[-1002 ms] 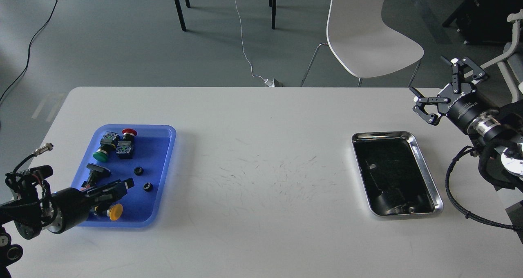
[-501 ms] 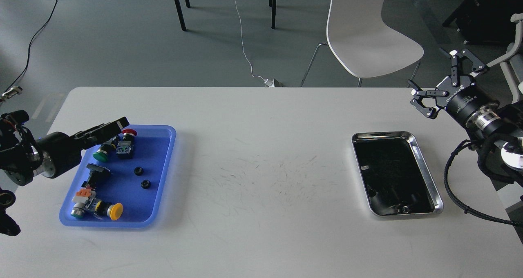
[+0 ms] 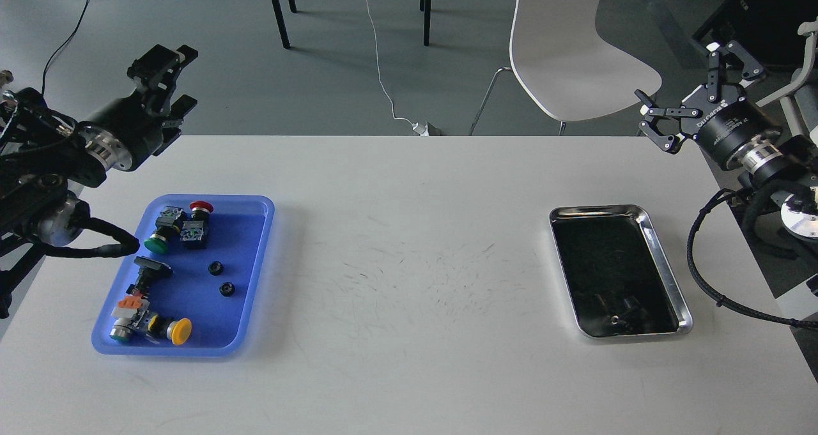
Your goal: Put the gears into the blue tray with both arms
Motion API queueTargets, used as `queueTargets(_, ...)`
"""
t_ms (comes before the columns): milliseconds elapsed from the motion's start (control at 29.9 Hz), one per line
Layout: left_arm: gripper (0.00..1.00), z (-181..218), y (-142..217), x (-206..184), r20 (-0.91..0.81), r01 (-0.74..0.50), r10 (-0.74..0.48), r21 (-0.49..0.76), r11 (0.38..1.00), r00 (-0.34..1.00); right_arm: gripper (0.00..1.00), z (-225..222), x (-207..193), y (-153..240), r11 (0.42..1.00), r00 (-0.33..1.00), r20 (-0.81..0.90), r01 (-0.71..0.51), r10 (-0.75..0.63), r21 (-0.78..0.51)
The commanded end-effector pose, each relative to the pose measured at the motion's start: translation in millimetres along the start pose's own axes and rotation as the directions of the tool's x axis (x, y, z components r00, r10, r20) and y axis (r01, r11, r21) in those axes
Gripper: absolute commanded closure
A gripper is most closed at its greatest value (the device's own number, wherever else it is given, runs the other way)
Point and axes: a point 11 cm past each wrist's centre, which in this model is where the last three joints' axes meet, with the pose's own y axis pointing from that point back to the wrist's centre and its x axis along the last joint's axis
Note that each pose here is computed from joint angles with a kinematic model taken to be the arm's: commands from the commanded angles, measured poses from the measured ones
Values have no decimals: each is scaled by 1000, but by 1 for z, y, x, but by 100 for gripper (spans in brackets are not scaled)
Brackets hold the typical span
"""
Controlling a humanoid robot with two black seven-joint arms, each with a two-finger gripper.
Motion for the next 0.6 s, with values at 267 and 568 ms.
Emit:
queueTargets(267, 3, -44, -45, -10, -501, -91, 85, 14, 996, 861, 1, 1, -8, -2, 999, 999, -3, -34, 34, -9)
queueTargets(568, 2, -40, -42, -5, -583, -75, 38, -39, 996, 812, 1, -1, 2, 22, 998, 998, -8, -56, 56, -20)
